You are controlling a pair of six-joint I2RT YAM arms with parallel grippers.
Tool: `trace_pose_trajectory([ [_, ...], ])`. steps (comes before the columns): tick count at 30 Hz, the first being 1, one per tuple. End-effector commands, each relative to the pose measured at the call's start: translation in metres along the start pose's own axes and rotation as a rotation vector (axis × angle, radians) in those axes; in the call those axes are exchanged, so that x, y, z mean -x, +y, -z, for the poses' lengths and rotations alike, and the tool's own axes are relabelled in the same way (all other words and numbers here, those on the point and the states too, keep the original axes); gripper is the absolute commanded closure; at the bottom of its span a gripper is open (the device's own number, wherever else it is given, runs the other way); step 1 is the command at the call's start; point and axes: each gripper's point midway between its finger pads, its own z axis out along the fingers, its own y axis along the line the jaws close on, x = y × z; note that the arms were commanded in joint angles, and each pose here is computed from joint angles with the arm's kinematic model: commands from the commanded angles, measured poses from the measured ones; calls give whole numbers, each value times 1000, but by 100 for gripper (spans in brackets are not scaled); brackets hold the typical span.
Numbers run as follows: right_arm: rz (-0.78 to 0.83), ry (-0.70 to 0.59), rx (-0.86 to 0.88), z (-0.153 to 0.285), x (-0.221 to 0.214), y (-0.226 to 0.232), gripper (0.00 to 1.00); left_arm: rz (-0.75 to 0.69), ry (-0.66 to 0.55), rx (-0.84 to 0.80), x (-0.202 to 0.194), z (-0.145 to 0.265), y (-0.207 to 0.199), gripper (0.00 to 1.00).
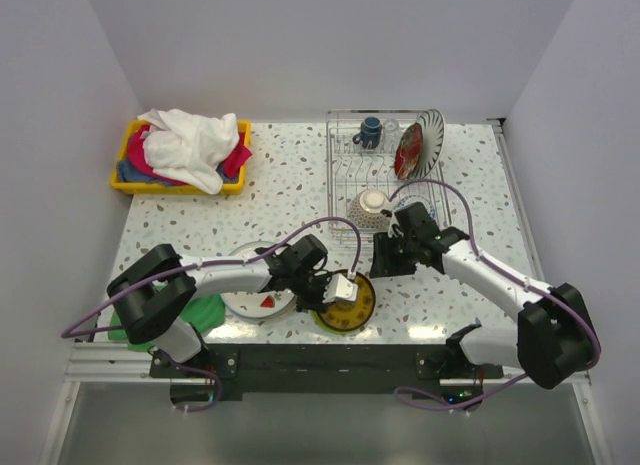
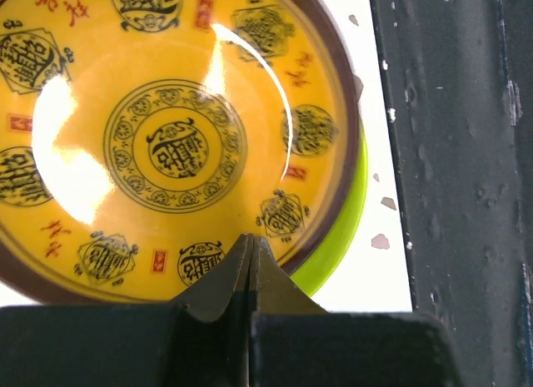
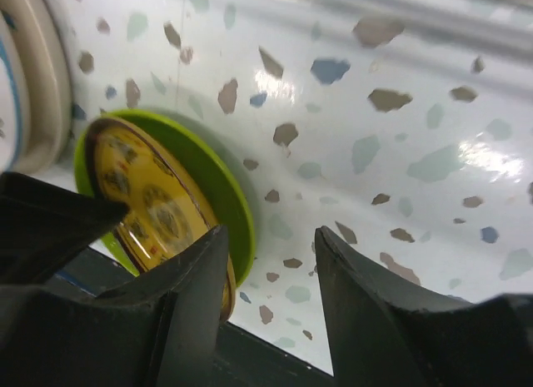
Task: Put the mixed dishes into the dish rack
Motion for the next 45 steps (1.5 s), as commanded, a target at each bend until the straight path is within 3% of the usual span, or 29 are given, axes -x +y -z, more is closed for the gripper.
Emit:
trace_pose_trajectory([
  [1, -36, -61, 80, 25, 36, 17, 52, 21, 56, 4, -14, -6, 1, 100],
  [5, -61, -31, 194, 26, 32, 37, 54, 19, 58, 3, -16, -8, 0, 100],
  [19, -78, 114, 204, 1, -19, 31, 49, 24, 61, 11, -19, -10, 2, 100],
  [26, -112, 165, 260, -10, -33, 43, 55, 30, 63, 22, -17, -12, 5, 100],
  [30, -131, 181, 270, -16, -35, 45, 66, 43, 69, 32, -19, -12, 7, 100],
  [31, -133, 184, 270, -17, -35, 45, 74, 42, 70, 34, -19, -12, 8, 100],
  [33, -131, 182, 280, -17, -33, 48, 82, 46, 69, 41, -18, -12, 9, 100],
  [35, -129, 185, 278, -17, -32, 48, 99, 47, 71, 48, -19, -11, 10, 100],
  [39, -83, 167, 244, -11, -22, 45, 100, 41, 13, 88, -2, 0, 13, 100],
  [42, -4, 125, 233, 3, -2, 51, 100, 27, -77, 169, 37, 35, 21, 98],
  [43, 26, 94, 227, 12, 15, 57, 100, -8, -158, 214, 71, 61, 26, 94],
  [45, 98, 61, 225, 21, 33, 62, 100, 4, -217, 266, 93, 93, 32, 91],
])
